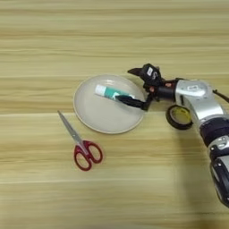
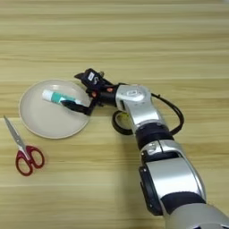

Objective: Move the objects on the table

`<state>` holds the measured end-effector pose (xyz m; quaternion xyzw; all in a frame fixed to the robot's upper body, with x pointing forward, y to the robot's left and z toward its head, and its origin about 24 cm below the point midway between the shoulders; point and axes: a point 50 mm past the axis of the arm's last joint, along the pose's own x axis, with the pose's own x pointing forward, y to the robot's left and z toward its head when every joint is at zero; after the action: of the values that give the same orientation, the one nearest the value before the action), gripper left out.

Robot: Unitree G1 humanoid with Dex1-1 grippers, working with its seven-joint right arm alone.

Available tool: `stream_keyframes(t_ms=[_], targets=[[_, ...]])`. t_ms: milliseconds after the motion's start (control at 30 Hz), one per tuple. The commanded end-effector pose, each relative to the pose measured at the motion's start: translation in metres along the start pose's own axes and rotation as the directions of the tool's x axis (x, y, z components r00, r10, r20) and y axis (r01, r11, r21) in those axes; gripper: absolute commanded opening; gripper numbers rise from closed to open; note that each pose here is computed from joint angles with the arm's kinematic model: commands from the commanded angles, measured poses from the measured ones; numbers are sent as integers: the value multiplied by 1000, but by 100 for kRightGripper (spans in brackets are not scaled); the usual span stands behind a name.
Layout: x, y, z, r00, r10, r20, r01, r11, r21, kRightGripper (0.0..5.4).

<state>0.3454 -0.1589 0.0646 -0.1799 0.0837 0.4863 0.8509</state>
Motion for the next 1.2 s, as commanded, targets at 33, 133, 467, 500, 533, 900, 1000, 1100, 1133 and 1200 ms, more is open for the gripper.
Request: stream_keyframes(t_ms=[33, 133, 467, 500, 533, 900, 1000, 1100, 1133, 1200], targets=[[-12, -34, 47, 988, -111, 110, 122, 987, -106, 538], [-19, -41, 49, 979, -157, 130, 168, 983, -80, 538], [-36, -57, 54, 944, -279, 176, 290, 957, -35, 538], [-37, -59, 55, 942, -286, 178, 295, 955, -28, 538], [-40, -60, 55, 938, -298, 178, 305, 952, -18, 538], [-69, -79, 49, 898, -421, 128, 420, 907, 37, 538], [-75, -82, 48, 891, -438, 119, 436, 899, 50, 538], [-81, -86, 45, 880, -463, 107, 458, 887, 63, 538], [-83, -87, 45, 877, -470, 103, 465, 883, 69, 538], [-85, -88, 43, 875, -474, 95, 469, 880, 77, 538]])
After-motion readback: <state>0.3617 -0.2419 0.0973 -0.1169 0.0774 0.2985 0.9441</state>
